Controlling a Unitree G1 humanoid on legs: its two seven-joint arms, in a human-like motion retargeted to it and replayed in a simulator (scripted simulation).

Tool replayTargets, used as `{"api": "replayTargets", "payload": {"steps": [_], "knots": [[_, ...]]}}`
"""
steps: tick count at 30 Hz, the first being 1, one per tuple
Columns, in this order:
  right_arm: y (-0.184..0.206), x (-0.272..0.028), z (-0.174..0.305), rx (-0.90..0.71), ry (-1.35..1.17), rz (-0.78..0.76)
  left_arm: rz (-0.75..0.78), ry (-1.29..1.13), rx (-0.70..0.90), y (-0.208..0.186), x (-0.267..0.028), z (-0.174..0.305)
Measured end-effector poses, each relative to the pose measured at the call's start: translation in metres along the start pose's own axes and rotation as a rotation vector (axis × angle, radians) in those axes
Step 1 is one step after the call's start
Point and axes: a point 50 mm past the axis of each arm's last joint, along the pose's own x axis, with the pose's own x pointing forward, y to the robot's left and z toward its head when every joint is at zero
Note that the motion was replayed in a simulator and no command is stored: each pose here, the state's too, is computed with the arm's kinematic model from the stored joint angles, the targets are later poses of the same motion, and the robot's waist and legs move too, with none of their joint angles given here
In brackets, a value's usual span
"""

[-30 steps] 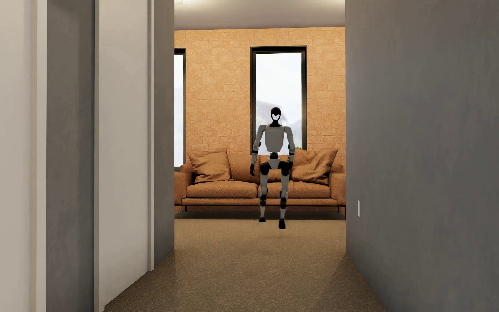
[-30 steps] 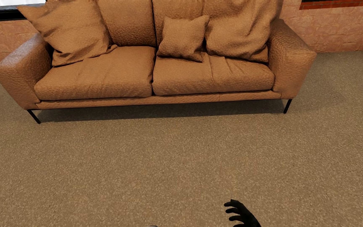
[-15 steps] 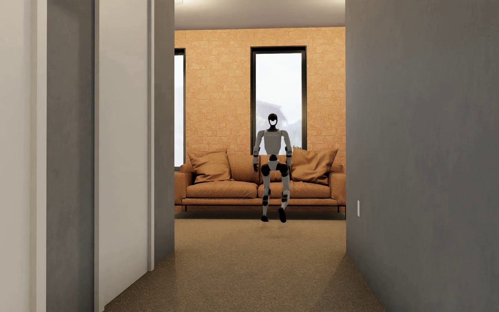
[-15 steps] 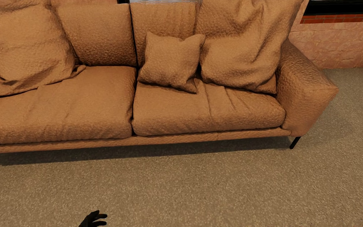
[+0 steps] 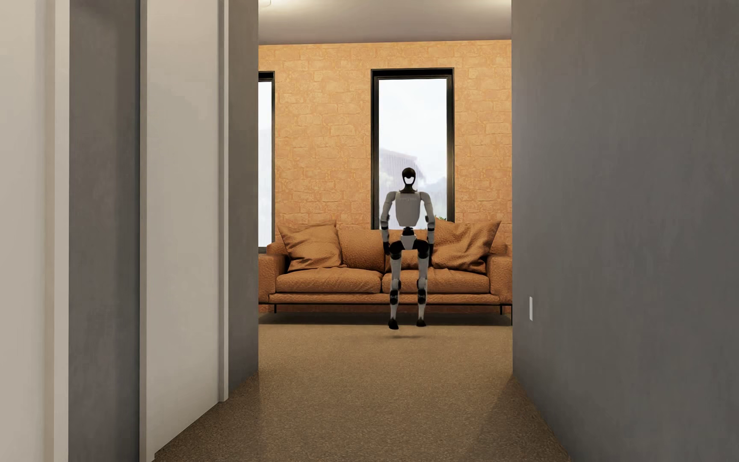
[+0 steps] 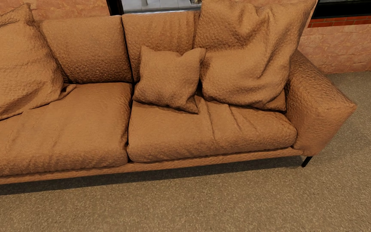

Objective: Walk to the leather sofa

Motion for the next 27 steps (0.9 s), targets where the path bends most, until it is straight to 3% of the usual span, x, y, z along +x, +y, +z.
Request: {"api": "replayTargets", "payload": {"steps": [6, 17, 27], "knots": [[0.002, 0.001, 0.034, -0.002, -0.135, 0.006, -0.035, 0.217, 0.025, -0.009, -0.013, -0.055], [0.002, 0.001, 0.000, -0.007, 0.001, 0.009, -0.040, 0.021, 0.042, -0.009, 0.004, 0.000], [0.005, 0.000, -0.007, 0.009, 0.027, 0.010, -0.050, 0.050, 0.023, -0.015, 0.003, -0.008]]}}
